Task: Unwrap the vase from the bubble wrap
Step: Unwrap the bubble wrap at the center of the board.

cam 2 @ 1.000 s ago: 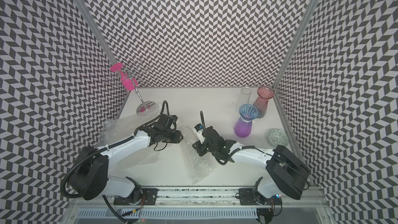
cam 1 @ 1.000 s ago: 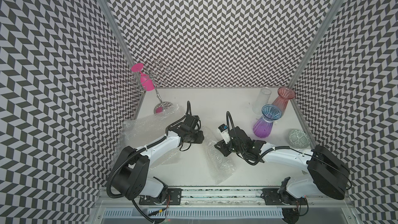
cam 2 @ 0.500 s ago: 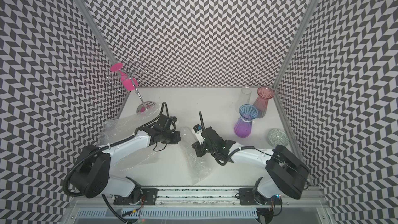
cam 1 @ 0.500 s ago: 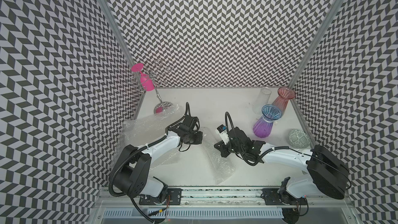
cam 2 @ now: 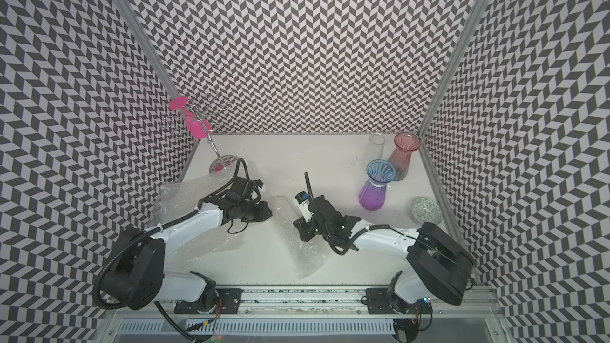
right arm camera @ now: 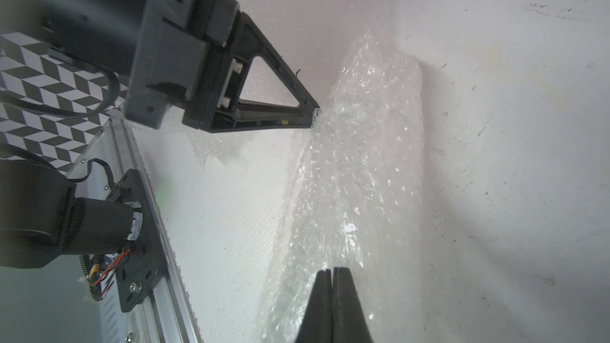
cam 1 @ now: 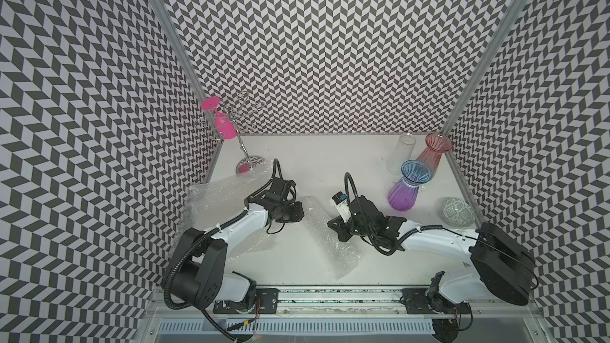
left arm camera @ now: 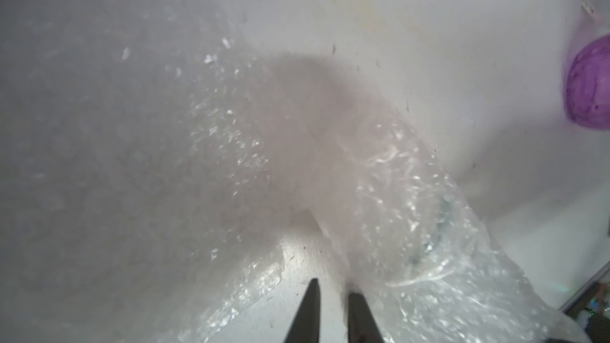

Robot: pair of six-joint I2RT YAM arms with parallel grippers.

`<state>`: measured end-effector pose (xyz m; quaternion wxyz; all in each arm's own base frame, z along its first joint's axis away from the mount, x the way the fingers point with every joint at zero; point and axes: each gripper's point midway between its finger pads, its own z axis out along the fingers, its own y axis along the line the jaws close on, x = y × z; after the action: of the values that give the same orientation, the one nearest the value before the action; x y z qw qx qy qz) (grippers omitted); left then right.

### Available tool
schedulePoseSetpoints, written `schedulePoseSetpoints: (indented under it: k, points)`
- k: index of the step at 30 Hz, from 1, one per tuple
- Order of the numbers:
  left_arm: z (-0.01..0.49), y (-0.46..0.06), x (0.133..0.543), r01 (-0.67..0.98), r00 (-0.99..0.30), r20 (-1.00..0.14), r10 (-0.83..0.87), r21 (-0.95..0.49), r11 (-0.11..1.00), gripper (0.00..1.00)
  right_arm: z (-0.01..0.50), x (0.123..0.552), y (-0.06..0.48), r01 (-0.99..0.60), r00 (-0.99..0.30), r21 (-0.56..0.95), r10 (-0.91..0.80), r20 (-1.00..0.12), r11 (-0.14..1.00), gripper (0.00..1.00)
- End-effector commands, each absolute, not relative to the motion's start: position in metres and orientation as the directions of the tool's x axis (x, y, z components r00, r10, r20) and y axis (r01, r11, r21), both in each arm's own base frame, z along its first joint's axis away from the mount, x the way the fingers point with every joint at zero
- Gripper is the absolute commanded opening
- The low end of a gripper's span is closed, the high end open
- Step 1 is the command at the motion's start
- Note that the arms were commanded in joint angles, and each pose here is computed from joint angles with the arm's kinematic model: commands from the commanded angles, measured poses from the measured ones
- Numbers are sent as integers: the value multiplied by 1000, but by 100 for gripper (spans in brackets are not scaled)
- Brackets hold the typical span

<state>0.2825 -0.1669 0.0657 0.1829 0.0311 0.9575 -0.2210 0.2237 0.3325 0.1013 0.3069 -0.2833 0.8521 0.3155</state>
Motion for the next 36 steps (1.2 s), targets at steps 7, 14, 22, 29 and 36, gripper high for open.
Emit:
schedulePoseSetpoints:
  k: [7, 14, 22, 29, 36]
  points:
    - [96, -186, 272, 200, -903, -430, 7, -404, 893, 67, 63, 207, 310, -642, -708, 317, -381, -595, 698, 0]
    - [86, -197, 264, 179, -918, -397, -17, -453, 873, 67, 62, 207, 311, -641, -710, 317, -383, -591, 698, 0]
    - [70, -188, 252, 165, -925, -379, -11, -431, 887, 46, 62, 207, 308, -634, -712, 311, -379, -591, 708, 0]
    - [61, -190, 248, 163, -928, -371, -16, -445, 881, 44, 59, 206, 308, -633, -716, 314, -381, -585, 708, 0]
    - [55, -183, 267, 146, -911, -411, -23, -375, 916, 20, 59, 206, 304, -627, -716, 300, -380, -585, 719, 0]
